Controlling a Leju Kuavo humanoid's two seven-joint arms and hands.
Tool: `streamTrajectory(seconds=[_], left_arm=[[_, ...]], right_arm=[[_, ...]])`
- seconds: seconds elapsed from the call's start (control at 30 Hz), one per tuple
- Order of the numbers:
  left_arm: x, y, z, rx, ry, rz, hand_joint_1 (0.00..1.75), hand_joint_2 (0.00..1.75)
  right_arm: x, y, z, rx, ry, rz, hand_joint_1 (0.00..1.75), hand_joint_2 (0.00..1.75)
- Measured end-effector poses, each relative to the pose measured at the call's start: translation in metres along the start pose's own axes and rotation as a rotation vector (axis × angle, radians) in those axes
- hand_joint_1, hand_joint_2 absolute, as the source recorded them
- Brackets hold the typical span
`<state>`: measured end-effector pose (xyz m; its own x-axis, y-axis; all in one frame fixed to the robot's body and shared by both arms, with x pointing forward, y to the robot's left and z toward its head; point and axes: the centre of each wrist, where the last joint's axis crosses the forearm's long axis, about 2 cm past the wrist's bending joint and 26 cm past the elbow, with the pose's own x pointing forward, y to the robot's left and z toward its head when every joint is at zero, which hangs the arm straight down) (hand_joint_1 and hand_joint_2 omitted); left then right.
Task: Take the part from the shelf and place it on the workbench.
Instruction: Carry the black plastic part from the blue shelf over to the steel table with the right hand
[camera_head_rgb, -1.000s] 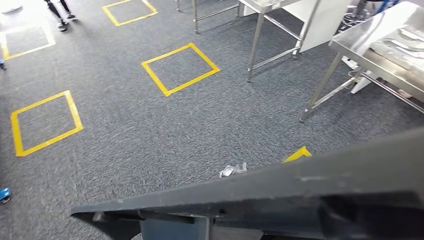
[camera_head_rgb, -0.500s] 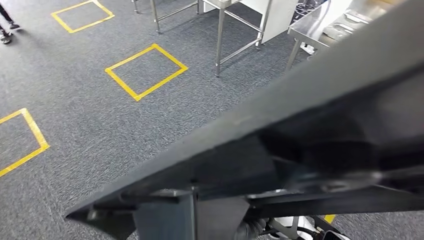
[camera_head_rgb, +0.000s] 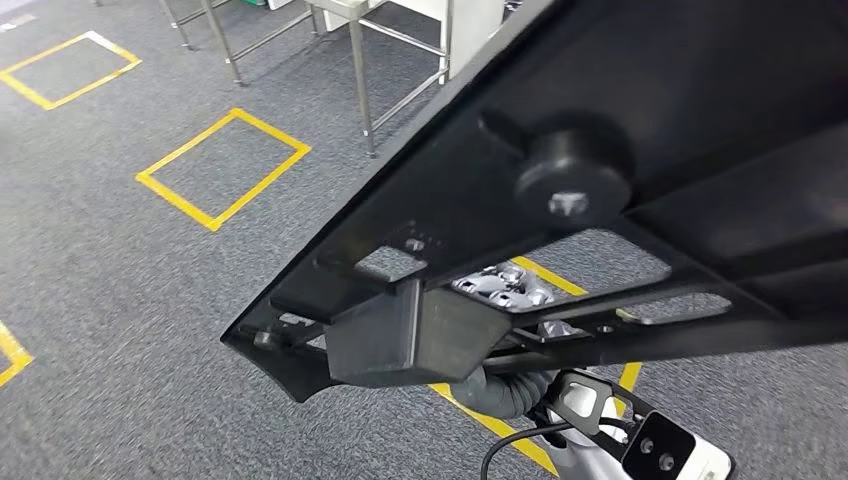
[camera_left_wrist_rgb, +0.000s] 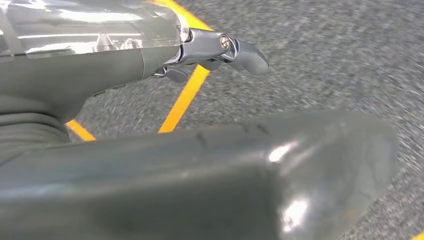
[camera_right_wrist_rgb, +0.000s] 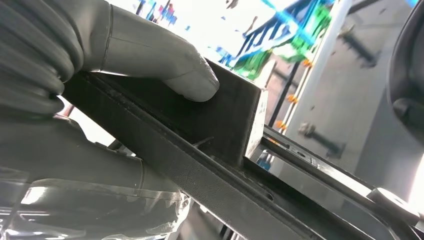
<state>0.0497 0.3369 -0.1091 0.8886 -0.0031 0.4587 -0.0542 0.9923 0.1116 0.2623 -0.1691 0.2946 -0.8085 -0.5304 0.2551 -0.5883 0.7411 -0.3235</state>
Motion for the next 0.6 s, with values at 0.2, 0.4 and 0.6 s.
streamTrajectory(seconds=[0.2,0.4,0.6], left_arm=[[-0.002,0.000,0.001,0.001,0.001,-0.001,0.00,0.00],[-0.002,-0.001,0.001,-0.001,-0.002,0.002,0.00,0.00],[-0.002,-0.004,0.001,-0.004,-0.004,0.004,0.00,0.00]], right_arm=[[-0.001,-0.007,0.005,-0.034,0.014,0.008,1.75,1.75],[-0.003,-0.014,0.016,-0.080,0.049,0.015,1.75,1.75],[-0.005,-0.021,0.025,-0.094,0.078,0.017,1.75,1.75]])
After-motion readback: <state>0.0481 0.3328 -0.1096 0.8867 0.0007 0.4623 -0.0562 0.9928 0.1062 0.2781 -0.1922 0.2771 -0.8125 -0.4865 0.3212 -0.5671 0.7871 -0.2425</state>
